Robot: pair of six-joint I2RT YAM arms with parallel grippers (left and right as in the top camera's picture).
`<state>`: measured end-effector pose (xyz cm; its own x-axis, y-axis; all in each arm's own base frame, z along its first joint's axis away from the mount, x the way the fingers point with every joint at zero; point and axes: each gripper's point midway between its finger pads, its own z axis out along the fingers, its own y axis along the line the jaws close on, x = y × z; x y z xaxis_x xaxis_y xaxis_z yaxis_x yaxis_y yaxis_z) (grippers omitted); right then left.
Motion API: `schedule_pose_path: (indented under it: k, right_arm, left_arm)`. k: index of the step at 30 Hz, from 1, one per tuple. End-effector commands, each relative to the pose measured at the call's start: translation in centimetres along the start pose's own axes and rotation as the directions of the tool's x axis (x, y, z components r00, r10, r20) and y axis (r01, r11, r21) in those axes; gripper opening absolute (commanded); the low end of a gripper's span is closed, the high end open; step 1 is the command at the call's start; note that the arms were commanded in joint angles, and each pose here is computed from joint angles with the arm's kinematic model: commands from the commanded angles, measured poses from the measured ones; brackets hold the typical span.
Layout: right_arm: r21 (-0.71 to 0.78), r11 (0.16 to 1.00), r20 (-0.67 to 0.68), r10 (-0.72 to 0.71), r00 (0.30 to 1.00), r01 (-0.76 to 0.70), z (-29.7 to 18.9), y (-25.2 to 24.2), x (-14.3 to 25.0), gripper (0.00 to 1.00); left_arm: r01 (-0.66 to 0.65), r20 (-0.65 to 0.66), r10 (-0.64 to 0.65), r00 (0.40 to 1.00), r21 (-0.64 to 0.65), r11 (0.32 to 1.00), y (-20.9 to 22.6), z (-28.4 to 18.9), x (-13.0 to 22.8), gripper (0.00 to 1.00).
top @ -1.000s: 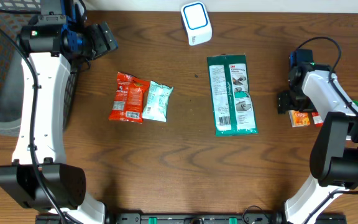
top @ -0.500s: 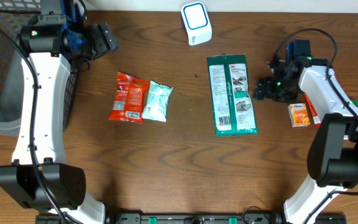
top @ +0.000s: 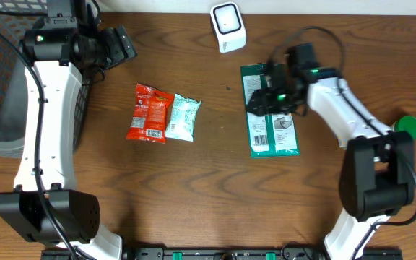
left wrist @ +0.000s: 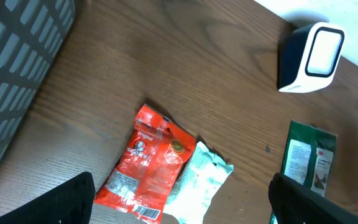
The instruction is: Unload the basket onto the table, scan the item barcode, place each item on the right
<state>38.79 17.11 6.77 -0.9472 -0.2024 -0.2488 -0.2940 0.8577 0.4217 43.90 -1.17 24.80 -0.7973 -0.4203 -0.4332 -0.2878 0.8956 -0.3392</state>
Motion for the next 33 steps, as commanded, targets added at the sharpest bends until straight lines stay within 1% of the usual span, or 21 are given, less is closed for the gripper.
schedule_pose_path:
  k: [1, 2, 3, 4, 5, 6, 7, 10, 11, 14, 19, 22, 25, 28, 33]
  right_arm:
    - [0.110, 0.994, 0.045, -0.008, 0.999, 0.003, -2.1, 0.6, -2.4, 0.51]
    - [0.133, 0.991, 0.050, -0.006, 0.999, -0.001, -2.9, 0.7, -2.9, 0.47]
    - [0.158, 0.987, 0.056, -0.007, 0.998, -0.001, -3.9, 1.0, -3.5, 0.37]
    - [0.177, 0.984, 0.063, -0.011, 0.998, -0.001, -4.7, 1.2, -3.9, 0.24]
    - [0.206, 0.979, 0.073, -0.015, 0.997, 0.000, -5.5, 1.2, -4.4, 0.16]
    - [0.235, 0.972, 0.083, -0.022, 0.996, 0.002, -6.1, 1.0, -4.8, 0.06]
    - [0.279, 0.960, 0.097, -0.029, 0.995, 0.001, -6.7, 0.5, -5.2, 0.01]
    - [0.395, 0.918, 0.125, -0.033, 0.992, -0.019, -7.2, -1.7, -5.8, 0.01]
    - [0.410, 0.912, 0.128, -0.030, 0.991, -0.025, -7.0, -2.3, -5.8, 0.01]
    - [0.411, 0.911, 0.142, -0.019, 0.990, -0.042, -5.8, -3.7, -6.2, 0.01]
    - [0.406, 0.912, 0.201, -0.019, 0.979, -0.065, -3.2, -6.1, -8.5, 0.01]
    - [0.402, 0.913, 0.206, -0.019, 0.978, -0.067, -1.2, -7.1, -9.1, 0.01]
    - [0.403, 0.913, 0.187, -0.011, 0.982, -0.067, 0.9, -8.1, -8.9, 0.01]
    - [0.406, 0.911, 0.139, 0.010, 0.990, -0.066, 3.0, -9.0, -7.9, 0.01]
    - [0.408, 0.910, 0.033, 0.061, 0.998, -0.069, 3.7, -9.2, -5.0, 0.01]
  left_arm:
    - [-0.018, 0.039, 0.017, 0.999, 0.008, 1.000, -0.3, -1.3, -0.8, 0.89]
    - [-0.018, 0.039, 0.017, 0.999, 0.008, 1.000, -0.3, -1.3, -0.8, 0.89]
    - [-0.018, 0.039, 0.017, 0.999, 0.008, 1.000, -0.3, -1.3, -0.8, 0.90]
    - [-0.018, 0.039, 0.017, 0.999, 0.008, 1.000, -0.3, -1.3, -0.8, 0.90]
    - [-0.018, 0.039, 0.017, 0.999, 0.008, 1.000, -0.3, -1.3, -0.8, 0.90]
    - [-0.018, 0.039, 0.017, 0.999, 0.008, 1.000, -0.3, -1.3, -0.8, 0.89]
    - [-0.018, 0.039, 0.017, 0.999, 0.008, 1.000, -0.3, -1.3, -0.8, 0.89]
    - [-0.018, 0.039, 0.017, 0.999, 0.008, 1.000, -0.3, -1.3, -0.8, 0.90]
    - [-0.018, 0.039, 0.017, 0.999, 0.008, 1.000, -0.3, -1.3, -0.8, 0.89]
    - [-0.018, 0.039, 0.017, 0.999, 0.008, 1.000, -0.3, -1.3, -0.8, 0.90]
    - [-0.018, 0.039, 0.017, 0.999, 0.008, 1.000, -0.3, -1.3, -0.8, 0.89]
    - [-0.018, 0.039, 0.018, 0.999, 0.008, 1.000, -0.3, -1.3, -0.8, 0.89]
    - [-0.018, 0.039, 0.018, 0.999, 0.008, 1.000, -0.3, -1.3, -0.8, 0.89]
    - [-0.018, 0.039, 0.017, 0.999, 0.008, 1.000, -0.3, -1.3, -0.8, 0.89]
    - [-0.018, 0.039, 0.017, 0.999, 0.008, 1.000, -0.3, -1.3, -0.8, 0.90]
